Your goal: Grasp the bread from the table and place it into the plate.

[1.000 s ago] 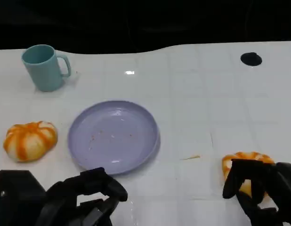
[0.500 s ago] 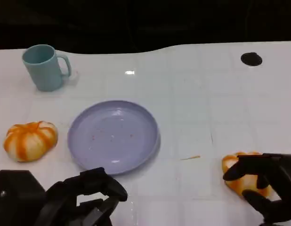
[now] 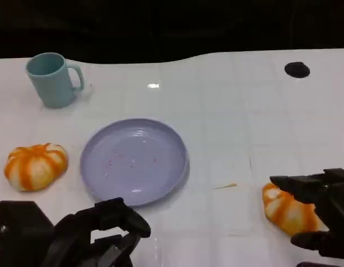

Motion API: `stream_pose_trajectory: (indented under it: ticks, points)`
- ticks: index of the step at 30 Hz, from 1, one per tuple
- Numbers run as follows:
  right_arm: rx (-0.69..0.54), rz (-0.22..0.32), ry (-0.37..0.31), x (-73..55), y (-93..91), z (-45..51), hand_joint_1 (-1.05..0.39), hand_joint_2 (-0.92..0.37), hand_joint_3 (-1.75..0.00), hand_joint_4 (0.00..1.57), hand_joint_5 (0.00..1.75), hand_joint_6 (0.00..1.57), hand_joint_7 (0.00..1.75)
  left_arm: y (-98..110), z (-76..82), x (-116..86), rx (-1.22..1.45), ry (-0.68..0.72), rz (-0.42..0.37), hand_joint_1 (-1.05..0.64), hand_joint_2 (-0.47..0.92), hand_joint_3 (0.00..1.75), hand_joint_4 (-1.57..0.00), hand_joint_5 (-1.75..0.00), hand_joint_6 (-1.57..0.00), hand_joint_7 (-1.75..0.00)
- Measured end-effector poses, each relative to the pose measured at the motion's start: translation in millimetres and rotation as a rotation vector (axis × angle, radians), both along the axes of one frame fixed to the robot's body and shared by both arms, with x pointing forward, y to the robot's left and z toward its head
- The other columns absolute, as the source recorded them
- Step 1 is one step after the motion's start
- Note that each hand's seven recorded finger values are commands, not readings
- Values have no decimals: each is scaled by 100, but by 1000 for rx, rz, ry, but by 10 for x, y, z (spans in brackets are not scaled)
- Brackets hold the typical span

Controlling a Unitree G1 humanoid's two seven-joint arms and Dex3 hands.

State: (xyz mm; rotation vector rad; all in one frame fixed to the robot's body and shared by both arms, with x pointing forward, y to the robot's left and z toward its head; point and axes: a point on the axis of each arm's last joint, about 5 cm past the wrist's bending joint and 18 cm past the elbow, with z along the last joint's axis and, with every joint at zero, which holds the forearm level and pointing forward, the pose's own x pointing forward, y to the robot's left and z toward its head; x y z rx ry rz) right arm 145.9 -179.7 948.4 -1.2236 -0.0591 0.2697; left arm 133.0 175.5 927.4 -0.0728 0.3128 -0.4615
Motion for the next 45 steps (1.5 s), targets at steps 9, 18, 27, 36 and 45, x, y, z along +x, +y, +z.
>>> stream_pose_trajectory:
  ticks: [9, 18, 27, 36, 45]
  points:
    - [-89, -3, 81, 136, 64, -122, -56, -89, -1, 16, 34, 36, 2, -16, 10, 22, -5, 1, -4, -36, 91, 56, -64, -175, -58, -144]
    - [-152, -32, 155, 342, 91, -339, -57, -92, -5, 17, 32, 36, 1, -24, 8, 25, -10, 4, -3, -36, 91, 57, -65, -175, -59, -144]
    - [-172, -53, 182, 552, 175, -566, -56, -92, -10, 18, 30, 37, 1, -29, 11, 23, -10, 2, -3, -35, 91, 56, -64, -175, -59, -144]
    - [-33, -96, 71, 639, 256, -818, -24, -92, -10, 71, 100, 105, 17, -40, 25, 15, -8, 1, -3, -33, 92, 57, -65, -175, -59, -145]
    - [159, -109, -213, 650, 248, -951, -12, -47, -93, 91, 175, 98, 101, -52, 30, 17, -8, 2, -7, -33, 92, 58, -64, -175, -59, -145]
